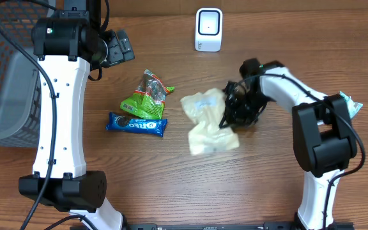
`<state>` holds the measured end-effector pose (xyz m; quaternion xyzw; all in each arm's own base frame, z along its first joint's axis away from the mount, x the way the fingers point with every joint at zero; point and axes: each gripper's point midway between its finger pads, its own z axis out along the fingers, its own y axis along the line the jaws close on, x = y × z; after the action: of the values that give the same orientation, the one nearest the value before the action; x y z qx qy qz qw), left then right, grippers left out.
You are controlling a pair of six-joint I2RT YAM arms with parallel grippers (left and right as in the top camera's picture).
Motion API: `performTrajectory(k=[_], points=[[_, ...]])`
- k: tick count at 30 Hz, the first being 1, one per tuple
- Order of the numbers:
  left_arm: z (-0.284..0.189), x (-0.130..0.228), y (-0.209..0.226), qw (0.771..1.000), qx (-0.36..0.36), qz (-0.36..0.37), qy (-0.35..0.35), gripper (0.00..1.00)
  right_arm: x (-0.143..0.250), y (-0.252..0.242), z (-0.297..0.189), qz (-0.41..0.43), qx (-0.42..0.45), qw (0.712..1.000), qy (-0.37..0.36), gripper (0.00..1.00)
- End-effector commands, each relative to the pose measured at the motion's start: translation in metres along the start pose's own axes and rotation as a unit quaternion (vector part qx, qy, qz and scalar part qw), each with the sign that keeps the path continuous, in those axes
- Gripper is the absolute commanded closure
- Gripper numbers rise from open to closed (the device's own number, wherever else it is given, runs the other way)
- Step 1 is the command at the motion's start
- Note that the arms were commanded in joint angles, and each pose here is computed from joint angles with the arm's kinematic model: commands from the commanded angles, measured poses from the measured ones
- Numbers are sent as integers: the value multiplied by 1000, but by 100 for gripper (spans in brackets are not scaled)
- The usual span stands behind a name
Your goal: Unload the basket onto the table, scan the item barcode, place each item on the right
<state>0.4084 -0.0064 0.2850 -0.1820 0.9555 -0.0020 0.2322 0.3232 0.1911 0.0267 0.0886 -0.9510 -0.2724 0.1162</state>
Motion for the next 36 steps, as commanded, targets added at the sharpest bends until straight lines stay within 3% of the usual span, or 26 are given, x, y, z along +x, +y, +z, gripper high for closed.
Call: performTrajectory(k=[1,3,7,9,13,19,21,31,36], points=[[4,-1,-1,1000,1,7,2,0,-28,-16,-74,11,153,982,-112,96],[4,-1,-1,1000,1,7,2,0,-28,-31,-103,36,256,955,-147,96],[4,-1,-1,1000,1,7,3,0,-13,-54,-160,80,474,854,-201,96],[4,-1,-1,1000,1,7,2,0,-5,-49,-167,62,534,820,-195,96],[4,-1,-1,1000,1,7,2,0,-1,-28,-153,41,546,813,-197,96],[4,-1,-1,1000,1,7,2,0,10,-9,-145,-8,609,773,-178,96],[4,-1,-1,1000,1,7,2,0,13,-6,-134,-13,613,772,-169,96],[4,-1,-1,1000,1,7,2,0,31,-41,-88,-19,697,716,-27,96],[4,-1,-1,1000,1,7,2,0,45,-24,-62,-32,684,729,-5,96]])
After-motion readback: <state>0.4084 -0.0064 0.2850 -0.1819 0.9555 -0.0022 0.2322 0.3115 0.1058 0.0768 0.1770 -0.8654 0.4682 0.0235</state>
